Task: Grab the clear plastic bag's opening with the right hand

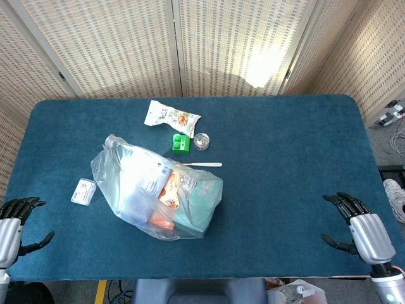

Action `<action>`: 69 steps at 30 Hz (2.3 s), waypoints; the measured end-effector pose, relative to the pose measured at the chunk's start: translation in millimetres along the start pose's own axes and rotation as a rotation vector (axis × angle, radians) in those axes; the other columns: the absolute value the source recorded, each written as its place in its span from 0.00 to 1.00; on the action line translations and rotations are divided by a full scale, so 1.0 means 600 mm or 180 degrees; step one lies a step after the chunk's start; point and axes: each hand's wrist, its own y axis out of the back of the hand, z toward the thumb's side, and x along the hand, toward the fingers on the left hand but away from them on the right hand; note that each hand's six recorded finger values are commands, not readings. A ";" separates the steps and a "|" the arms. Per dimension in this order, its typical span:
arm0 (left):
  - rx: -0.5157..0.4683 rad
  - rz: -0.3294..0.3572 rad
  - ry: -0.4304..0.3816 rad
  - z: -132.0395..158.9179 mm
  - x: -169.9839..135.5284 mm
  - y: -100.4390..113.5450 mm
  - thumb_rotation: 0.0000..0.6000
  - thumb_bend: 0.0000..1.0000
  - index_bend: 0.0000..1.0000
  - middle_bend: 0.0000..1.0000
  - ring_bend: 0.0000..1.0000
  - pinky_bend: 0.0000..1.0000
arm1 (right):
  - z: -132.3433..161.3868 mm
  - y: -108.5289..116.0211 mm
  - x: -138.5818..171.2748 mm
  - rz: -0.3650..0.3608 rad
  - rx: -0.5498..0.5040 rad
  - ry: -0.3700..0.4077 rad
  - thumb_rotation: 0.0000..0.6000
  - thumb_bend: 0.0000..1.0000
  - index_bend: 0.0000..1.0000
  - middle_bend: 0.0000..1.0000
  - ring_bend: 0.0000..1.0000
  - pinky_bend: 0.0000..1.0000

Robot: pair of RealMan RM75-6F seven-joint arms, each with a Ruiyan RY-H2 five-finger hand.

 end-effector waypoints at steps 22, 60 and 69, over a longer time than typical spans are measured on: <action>-0.0240 -0.0018 -0.0473 0.035 0.082 0.016 1.00 0.16 0.27 0.22 0.18 0.10 | 0.013 0.007 -0.003 0.0049 -0.0019 0.0091 1.00 0.16 0.20 0.24 0.14 0.22; -0.1743 0.0178 -0.1310 0.203 0.337 0.048 1.00 0.11 0.10 0.20 0.17 0.10 | 0.014 -0.008 -0.007 0.0130 -0.0030 0.0041 1.00 0.16 0.20 0.24 0.14 0.22; -0.1970 0.0164 -0.1565 0.238 0.330 0.061 1.00 0.11 0.09 0.18 0.17 0.09 | 0.007 -0.010 -0.003 0.0140 -0.0042 0.0002 1.00 0.16 0.20 0.24 0.14 0.22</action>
